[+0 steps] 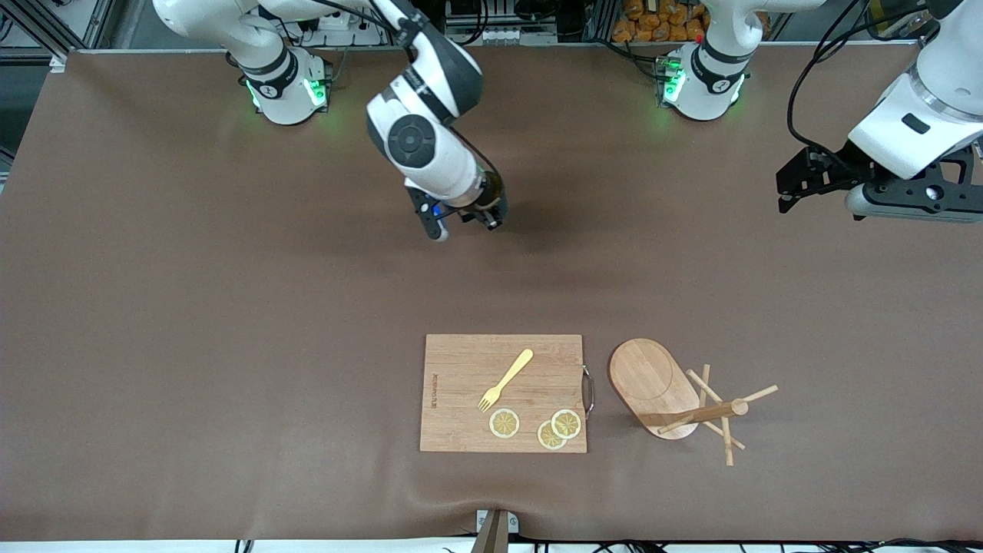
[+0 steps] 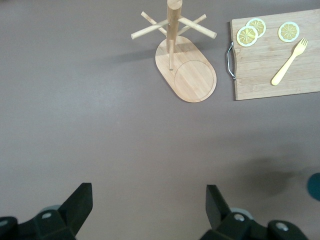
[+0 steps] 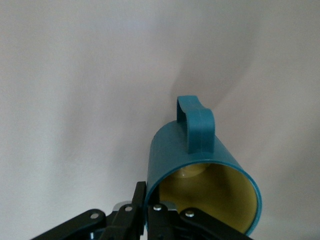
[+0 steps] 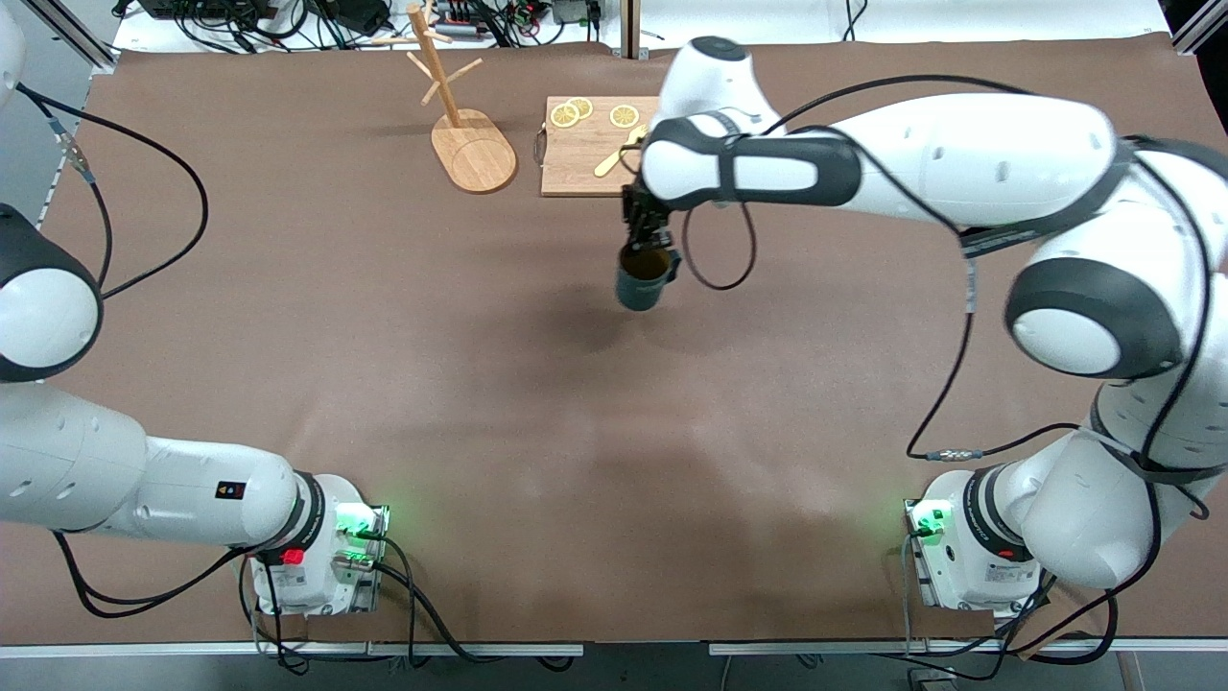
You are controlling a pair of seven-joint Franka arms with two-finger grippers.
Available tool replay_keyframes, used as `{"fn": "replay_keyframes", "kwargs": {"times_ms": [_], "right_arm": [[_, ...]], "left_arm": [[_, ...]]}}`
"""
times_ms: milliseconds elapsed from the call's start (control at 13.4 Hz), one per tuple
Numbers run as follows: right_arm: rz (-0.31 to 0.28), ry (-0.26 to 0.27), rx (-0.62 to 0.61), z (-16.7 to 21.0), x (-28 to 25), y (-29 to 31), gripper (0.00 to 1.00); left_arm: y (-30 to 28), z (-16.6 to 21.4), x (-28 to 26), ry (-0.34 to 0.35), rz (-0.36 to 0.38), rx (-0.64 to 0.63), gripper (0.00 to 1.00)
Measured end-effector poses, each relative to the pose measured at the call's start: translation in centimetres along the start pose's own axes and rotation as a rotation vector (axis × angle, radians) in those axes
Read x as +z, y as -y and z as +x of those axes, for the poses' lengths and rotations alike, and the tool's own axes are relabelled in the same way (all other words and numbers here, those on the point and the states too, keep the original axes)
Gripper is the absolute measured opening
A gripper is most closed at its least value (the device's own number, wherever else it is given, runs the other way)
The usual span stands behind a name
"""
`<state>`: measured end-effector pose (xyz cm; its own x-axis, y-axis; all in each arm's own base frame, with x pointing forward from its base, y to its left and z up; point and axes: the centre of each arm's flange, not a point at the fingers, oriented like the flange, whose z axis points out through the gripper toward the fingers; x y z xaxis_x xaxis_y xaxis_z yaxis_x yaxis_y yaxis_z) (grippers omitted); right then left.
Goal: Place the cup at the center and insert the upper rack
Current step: 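Carry the mug to the table center and lower it with the right gripper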
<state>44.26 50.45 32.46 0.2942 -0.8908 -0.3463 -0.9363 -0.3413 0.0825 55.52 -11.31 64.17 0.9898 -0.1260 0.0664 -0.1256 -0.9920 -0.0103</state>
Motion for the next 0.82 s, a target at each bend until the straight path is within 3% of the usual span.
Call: {"fn": "replay_keyframes", "kwargs": {"times_ms": [225,823], "right_arm": [[0.021,0.017,0.109,-2.5,2.7,2.1,0.04],[0.026,-0.002,0.141,-1.9,7.3,2.9,0.04]], "left_arm": [[0.0,0.0,0.0,0.000,0.000,0.000,1.00],[0.1,0.0,0.0,0.000,0.000,-0.001,1.00]]}}
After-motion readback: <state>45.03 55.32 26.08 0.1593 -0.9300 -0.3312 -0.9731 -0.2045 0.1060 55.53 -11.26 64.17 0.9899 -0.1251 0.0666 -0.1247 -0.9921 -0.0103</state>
